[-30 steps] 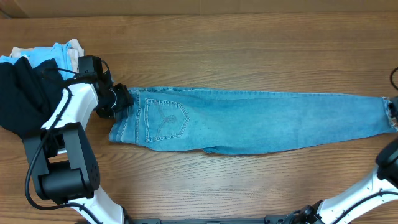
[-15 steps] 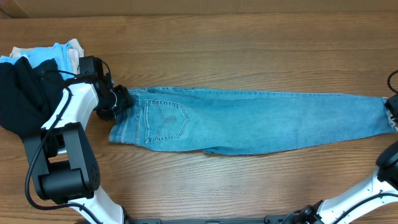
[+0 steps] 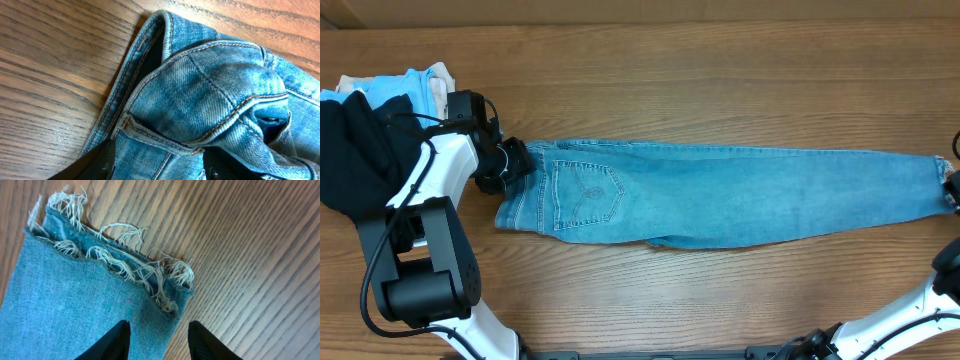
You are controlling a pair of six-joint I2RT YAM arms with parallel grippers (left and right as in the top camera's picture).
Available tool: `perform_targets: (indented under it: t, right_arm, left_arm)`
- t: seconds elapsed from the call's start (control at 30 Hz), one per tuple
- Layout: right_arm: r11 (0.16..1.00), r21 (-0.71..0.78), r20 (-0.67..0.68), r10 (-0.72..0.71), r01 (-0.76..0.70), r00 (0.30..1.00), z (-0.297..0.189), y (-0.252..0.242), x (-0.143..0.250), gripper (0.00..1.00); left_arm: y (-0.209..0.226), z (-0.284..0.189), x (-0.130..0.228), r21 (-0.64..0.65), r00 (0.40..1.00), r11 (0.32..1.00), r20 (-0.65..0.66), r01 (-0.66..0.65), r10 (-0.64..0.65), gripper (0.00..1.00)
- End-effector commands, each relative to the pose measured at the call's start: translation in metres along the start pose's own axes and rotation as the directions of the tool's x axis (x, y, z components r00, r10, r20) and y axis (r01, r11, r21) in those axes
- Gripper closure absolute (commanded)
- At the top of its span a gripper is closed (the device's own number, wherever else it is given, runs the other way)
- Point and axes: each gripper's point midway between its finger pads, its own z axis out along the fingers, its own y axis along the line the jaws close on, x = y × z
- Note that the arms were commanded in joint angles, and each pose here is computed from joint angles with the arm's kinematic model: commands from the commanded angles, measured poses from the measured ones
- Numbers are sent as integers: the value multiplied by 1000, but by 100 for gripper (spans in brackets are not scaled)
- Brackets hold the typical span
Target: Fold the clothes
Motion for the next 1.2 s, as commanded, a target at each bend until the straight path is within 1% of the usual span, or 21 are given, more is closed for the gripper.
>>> perform_targets:
  t: [0.0,0.17,0.27,0.33,0.4,0.43,0.57,0.67,0.73,0.8,0.9,1.03,1.07,1.13,1.17]
  right_arm:
    - [1000,-1,-20,1,-1,1000,10,-3,7,59]
    - [1000,-28,-16,2,-2,1000,19,1,10,61]
    - [999,-53,-3,4,-4,1000,20,5,6,66]
    - [999,-54,6,4,-3,1000,20,6,4,74]
    - [998,-57,14,4,-3,1000,19,6,2,91]
    - [998,-58,18,4,-3,1000,19,7,1,96]
    - [996,-67,41,70,-67,997,14,5,-8,96]
    - [987,-86,94,146,-138,985,-5,-2,-26,96]
    - [971,-89,147,234,-223,961,-17,-15,-41,96]
    - [954,-96,171,297,-284,939,-21,-30,-50,96]
    - [942,-85,160,335,-325,929,-14,-48,-51,96]
    - [938,-66,133,347,-341,928,-2,-58,-46,95]
    - [938,-65,131,347,-341,929,-1,-58,-44,93]
    - [938,-69,133,345,-339,929,1,-57,-45,80]
    - [939,-73,133,342,-335,930,1,-55,-45,72]
  left_arm:
    - [-3,0,-3,5,1000,1000,-2,10,-10,41]
    - [-3,0,-2,3,1000,1000,-6,11,-11,41]
    - [-3,0,-2,3,1000,1000,-7,11,-11,41]
    - [-3,0,-2,3,1000,1000,-7,11,-11,40]
    - [-3,0,-1,2,1000,1000,-10,12,-12,40]
    - [-3,0,-1,2,1000,1000,-9,12,-12,40]
    - [-3,0,-1,1,1000,1000,-12,12,-12,40]
    - [-2,0,1,-2,1000,1000,-20,14,-14,40]
    - [-1,0,3,-4,1000,1000,-26,15,-15,40]
    - [-1,0,3,-5,999,1000,-28,16,-16,40]
    - [-1,0,4,-7,999,1000,-32,17,-17,40]
    - [0,0,5,-9,999,1000,-36,17,-18,40]
    - [0,0,5,-9,999,1000,-37,18,-18,40]
    - [0,0,6,-9,999,1000,-38,18,-18,40]
    - [0,0,6,-9,999,1000,-39,18,-18,40]
